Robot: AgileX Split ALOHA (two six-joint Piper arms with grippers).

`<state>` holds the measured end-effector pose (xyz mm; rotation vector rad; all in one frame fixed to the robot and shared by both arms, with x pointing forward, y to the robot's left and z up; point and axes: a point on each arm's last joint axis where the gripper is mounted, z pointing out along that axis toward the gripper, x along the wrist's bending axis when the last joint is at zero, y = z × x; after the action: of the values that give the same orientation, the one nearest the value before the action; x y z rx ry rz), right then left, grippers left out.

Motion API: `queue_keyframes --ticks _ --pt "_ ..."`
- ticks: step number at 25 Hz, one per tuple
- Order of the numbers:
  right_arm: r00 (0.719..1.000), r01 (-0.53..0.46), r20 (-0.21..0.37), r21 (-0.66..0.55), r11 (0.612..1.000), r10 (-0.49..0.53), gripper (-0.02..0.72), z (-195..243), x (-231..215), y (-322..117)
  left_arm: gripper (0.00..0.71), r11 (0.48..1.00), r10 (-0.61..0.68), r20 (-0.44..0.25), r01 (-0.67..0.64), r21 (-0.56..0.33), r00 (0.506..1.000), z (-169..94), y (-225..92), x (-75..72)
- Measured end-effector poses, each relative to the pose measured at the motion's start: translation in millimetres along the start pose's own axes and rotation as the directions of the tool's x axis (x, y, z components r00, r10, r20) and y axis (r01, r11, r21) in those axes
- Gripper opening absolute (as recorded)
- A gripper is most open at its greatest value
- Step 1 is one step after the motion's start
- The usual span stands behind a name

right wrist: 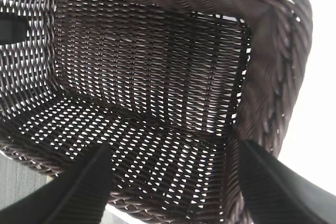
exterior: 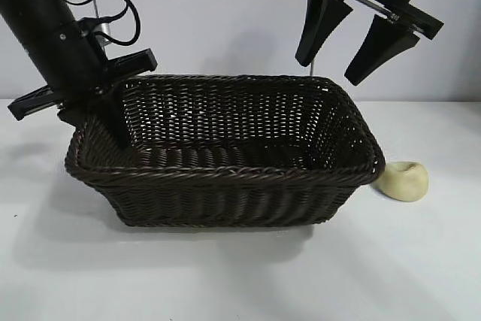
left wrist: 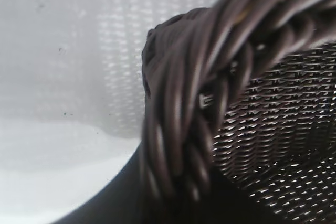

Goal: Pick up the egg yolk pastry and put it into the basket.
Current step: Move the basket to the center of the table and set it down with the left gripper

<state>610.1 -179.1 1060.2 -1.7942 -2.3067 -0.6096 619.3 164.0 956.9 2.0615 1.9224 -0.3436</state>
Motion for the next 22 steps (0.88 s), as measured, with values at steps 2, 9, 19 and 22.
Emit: queue_keyframes --ticks 2,9,19,22 --pt "1.000 0.000 0.000 0.000 1.000 0.000 0.497 0.0 0.0 0.0 0.100 1.000 0.007 -0.001 -0.007 0.006 1.000 2.6 0.2 0.9" --pt "1.000 0.000 0.000 0.000 1.000 0.000 0.497 0.0 0.0 0.0 0.100 0.999 0.029 -0.004 -0.029 0.034 1.000 22.3 3.1 7.8" --pt "1.000 0.000 0.000 0.000 1.000 0.000 0.497 0.0 0.0 0.0 0.100 0.999 0.034 0.017 -0.035 0.020 0.999 29.2 6.0 8.1" --pt "1.000 0.000 0.000 0.000 1.000 0.000 0.497 0.0 0.0 0.0 0.100 0.999 0.035 0.018 -0.035 0.016 0.999 29.3 6.3 8.1"
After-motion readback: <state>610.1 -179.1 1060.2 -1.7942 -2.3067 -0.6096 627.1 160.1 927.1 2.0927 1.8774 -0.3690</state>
